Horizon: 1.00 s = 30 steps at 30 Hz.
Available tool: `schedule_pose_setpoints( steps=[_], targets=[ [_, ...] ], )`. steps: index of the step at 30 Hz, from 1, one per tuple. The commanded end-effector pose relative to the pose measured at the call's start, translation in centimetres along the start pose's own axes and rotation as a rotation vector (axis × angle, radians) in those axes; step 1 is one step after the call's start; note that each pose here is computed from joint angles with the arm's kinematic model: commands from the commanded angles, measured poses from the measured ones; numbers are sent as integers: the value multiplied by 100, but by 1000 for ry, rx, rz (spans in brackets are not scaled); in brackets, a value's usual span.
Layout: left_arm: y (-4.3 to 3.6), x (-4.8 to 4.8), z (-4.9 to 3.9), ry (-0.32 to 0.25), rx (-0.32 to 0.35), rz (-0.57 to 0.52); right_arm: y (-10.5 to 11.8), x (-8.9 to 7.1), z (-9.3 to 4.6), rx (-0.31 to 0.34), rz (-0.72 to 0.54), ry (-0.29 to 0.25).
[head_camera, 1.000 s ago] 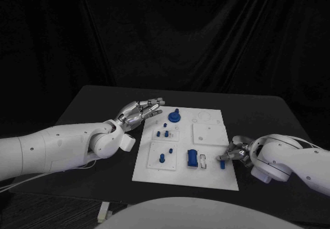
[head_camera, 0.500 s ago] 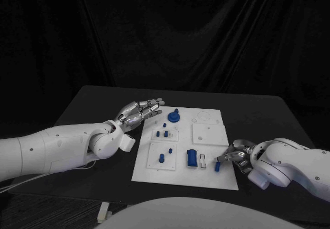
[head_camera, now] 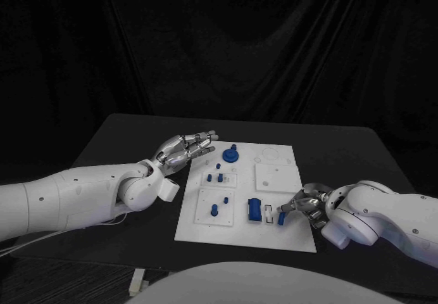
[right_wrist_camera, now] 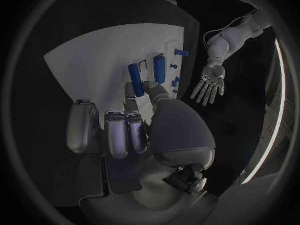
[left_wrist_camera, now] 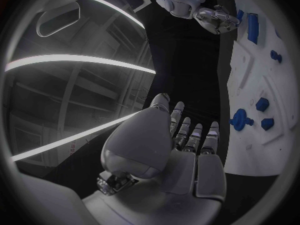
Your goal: Assemble the parts on the task board
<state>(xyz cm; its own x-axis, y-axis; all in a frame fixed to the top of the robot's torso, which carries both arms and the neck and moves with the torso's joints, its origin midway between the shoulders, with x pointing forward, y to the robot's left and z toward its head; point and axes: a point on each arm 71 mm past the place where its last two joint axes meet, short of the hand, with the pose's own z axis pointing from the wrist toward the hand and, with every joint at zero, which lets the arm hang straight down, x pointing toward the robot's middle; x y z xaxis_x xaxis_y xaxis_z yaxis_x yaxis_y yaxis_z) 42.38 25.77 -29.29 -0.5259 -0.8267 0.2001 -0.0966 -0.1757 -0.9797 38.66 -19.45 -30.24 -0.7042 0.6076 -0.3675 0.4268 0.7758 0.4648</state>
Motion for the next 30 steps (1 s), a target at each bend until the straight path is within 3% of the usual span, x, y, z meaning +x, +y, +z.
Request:
schedule_pose_setpoints(
  steps=[1, 30],
  targets=[
    [-3, 19, 4, 11, 10, -10, 19, -2, 4, 0, 24, -4],
    [10, 24, 12, 18, 2, -15, 232, 100, 172, 1, -47, 65]
  ],
)
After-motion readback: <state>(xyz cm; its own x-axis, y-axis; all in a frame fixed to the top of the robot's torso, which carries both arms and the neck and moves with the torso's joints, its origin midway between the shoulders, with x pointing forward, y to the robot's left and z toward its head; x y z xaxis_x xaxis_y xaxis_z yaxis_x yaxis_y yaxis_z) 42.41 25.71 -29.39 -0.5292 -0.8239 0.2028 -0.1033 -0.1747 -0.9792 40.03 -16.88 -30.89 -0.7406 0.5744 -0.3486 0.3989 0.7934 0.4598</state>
